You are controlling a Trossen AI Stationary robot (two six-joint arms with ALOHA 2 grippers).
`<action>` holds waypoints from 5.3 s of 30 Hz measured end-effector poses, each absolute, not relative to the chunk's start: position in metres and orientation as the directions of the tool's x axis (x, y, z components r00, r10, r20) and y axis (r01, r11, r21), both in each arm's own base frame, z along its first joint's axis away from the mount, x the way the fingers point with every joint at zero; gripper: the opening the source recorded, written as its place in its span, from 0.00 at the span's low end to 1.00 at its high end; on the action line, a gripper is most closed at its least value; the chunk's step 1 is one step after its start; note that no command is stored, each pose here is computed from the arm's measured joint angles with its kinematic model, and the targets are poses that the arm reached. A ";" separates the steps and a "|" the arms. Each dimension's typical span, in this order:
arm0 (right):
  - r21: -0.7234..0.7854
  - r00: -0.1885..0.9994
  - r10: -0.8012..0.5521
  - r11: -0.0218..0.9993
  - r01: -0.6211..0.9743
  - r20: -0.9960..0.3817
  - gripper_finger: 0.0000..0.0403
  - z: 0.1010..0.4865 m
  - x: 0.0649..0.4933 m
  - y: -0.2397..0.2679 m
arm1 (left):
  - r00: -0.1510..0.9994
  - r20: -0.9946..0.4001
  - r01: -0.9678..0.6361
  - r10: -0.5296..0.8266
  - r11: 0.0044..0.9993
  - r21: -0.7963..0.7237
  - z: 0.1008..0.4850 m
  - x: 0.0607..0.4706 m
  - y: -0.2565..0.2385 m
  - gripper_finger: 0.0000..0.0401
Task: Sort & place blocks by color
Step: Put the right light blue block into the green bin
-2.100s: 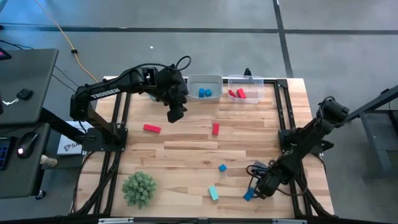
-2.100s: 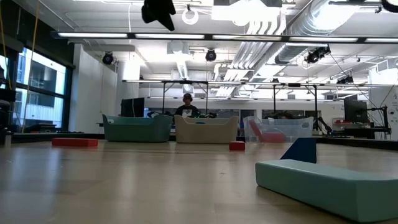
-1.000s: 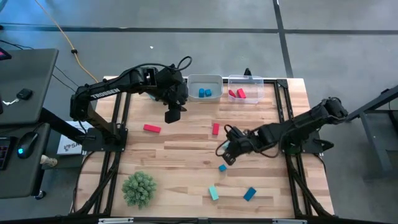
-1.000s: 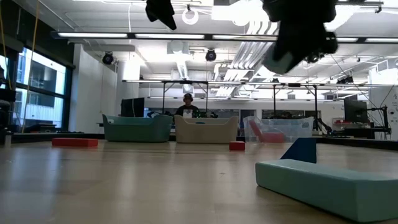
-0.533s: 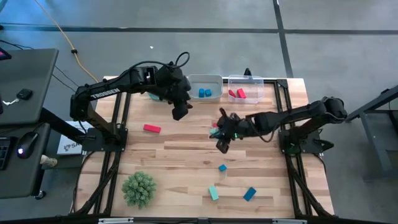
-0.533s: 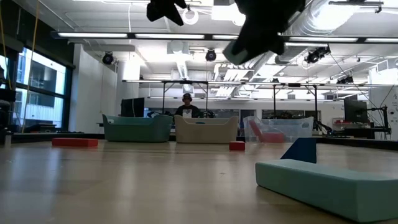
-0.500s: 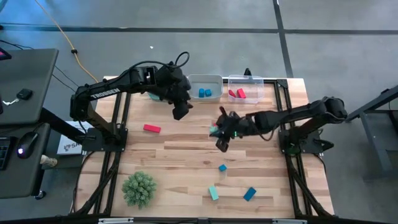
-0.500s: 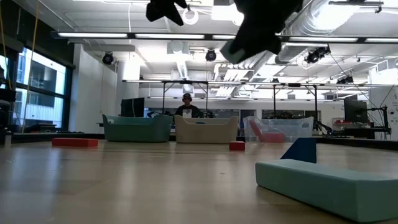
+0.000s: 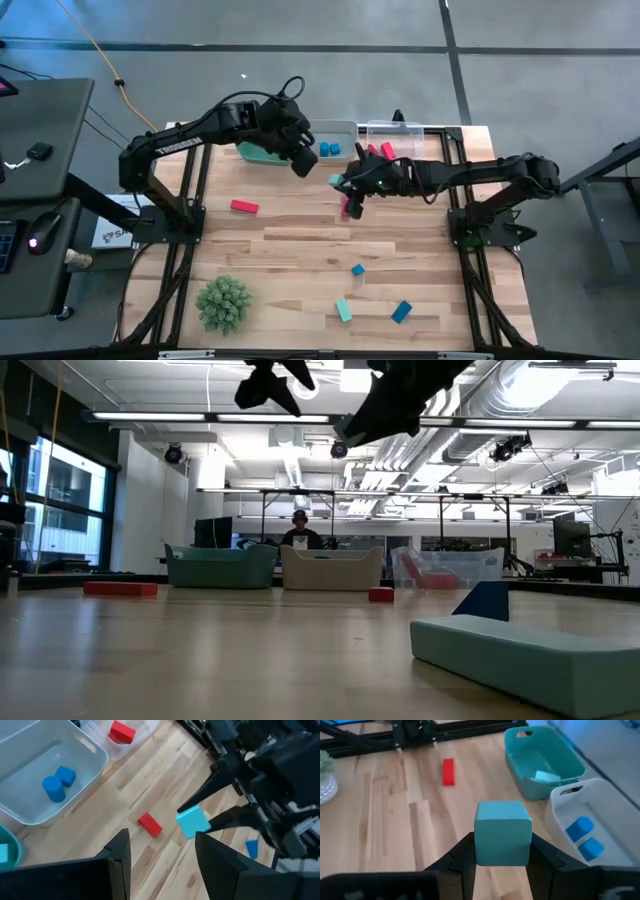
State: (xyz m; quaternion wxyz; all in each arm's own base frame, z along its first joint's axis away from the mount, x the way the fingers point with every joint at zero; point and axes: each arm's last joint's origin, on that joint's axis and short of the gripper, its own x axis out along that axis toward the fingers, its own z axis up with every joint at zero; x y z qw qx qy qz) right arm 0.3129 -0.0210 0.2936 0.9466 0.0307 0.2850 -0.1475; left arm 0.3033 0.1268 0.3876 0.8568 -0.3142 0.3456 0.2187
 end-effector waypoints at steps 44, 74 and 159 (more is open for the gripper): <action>-0.083 0.779 -0.314 0.943 0.322 -0.543 0.27 0.286 0.319 -0.057 | 0.665 -0.725 -0.667 0.177 0.577 -0.471 0.346 0.353 0.144 0.36; -0.084 0.823 -0.322 0.943 0.322 -0.468 0.27 0.305 0.317 -0.049 | 0.665 -0.724 -0.675 0.185 0.564 -0.476 0.349 0.351 0.144 0.36; -0.110 0.770 -0.394 0.912 0.395 -0.501 0.57 0.305 0.312 -0.052 | 0.514 -0.797 -0.718 0.316 0.667 -0.199 0.340 0.338 0.156 0.05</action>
